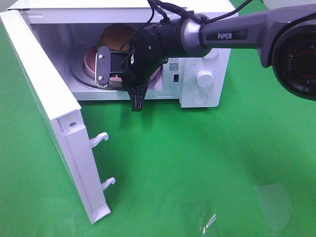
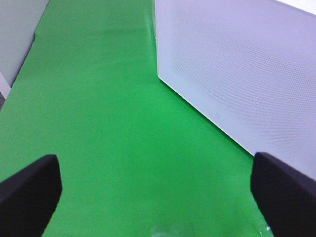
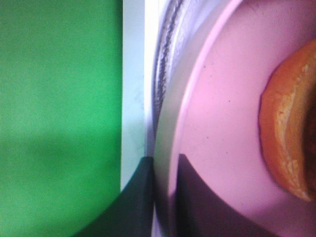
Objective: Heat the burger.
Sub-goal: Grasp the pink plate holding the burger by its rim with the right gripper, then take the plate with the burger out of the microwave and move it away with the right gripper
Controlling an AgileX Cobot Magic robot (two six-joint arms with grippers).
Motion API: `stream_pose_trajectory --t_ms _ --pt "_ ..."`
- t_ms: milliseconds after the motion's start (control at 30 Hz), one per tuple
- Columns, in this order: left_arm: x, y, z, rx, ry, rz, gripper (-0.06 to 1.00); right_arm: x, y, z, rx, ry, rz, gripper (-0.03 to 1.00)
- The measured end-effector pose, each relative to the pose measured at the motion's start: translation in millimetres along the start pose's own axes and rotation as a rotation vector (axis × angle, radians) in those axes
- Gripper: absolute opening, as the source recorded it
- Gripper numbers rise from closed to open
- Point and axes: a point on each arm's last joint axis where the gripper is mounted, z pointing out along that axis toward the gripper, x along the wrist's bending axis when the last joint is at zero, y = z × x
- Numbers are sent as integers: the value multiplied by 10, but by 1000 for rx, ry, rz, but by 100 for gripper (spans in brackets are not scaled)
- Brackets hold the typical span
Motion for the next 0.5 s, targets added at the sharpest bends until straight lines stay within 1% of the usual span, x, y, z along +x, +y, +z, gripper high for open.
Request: stream_pose_trajectory --t_ms 100,133,167,200,233,333,500 --pt "0 0 0 0 0 0 96 4 -1 -4 2 7 -16 10" --pt "0 0 0 0 0 0 96 5 4 -30 3 27 -46 10" --pt "0 0 0 0 0 0 96 5 4 -30 3 27 -46 10" --pt "0 0 0 0 0 0 96 2 16 -79 0 55 -58 9" --pt "0 0 0 0 0 0 96 2 16 -79 0 55 -58 9" --pt "0 0 0 0 0 0 96 -22 42 -198 -7 99 -91 8" --pt "0 0 0 0 0 0 96 3 18 -349 3 120 -133 8"
